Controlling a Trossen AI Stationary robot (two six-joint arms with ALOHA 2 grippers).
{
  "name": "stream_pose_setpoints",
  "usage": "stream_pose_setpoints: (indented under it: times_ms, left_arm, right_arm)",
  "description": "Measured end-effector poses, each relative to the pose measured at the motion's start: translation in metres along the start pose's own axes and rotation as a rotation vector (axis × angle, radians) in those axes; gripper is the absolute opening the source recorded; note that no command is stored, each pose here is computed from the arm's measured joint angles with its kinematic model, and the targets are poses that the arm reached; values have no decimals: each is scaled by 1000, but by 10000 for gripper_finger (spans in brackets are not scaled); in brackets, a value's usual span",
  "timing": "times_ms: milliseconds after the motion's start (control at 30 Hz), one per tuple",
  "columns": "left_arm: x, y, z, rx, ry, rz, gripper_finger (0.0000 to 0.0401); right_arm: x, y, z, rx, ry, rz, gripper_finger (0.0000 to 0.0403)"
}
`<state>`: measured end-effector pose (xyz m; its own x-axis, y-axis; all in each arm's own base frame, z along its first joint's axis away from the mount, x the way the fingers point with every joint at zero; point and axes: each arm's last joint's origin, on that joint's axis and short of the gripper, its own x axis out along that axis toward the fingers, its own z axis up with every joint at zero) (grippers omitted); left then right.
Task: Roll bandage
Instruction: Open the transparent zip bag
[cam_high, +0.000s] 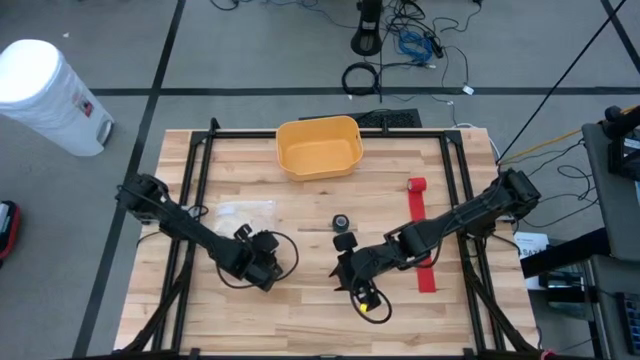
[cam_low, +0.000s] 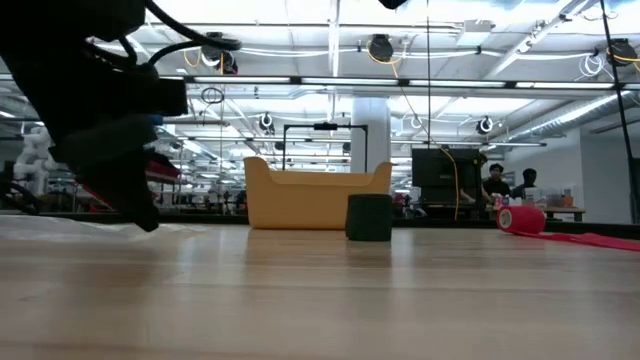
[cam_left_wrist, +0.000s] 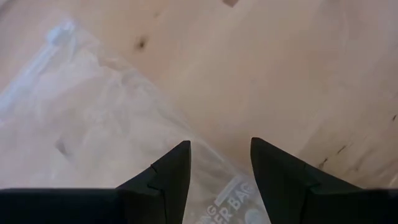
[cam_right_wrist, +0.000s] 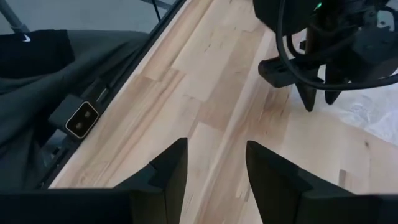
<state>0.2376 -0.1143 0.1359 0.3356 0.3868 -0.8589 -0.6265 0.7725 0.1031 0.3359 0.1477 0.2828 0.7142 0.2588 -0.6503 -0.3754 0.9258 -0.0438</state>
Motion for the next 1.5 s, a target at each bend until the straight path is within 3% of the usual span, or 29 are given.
stream_pose_setpoints:
  times_ms: [233,467,767,1100,1267,1500]
  left_arm:
    - [6,-6,-4,-28,47,-35,173]
    - [3,-16,-7,2,69,-138,173]
    - [-13,-43,-8,125,110,-400,173]
    - [-42,-65,10,229,21,-499,173]
    - [-48,-64,15,245,-18,-425,173]
    - [-42,-40,10,182,-47,-112,173]
  right_arm:
    - [0,1,0,23,-4,1,148]
    - [0,1,1,7,-9,-1,148]
    - [0,0,1,-3,-8,-3,148]
    - [0,0,0,-4,3,-2,148]
    - [0,0,-5,11,50,-2,148]
    - [-2,4,-19,143,197,-8,148]
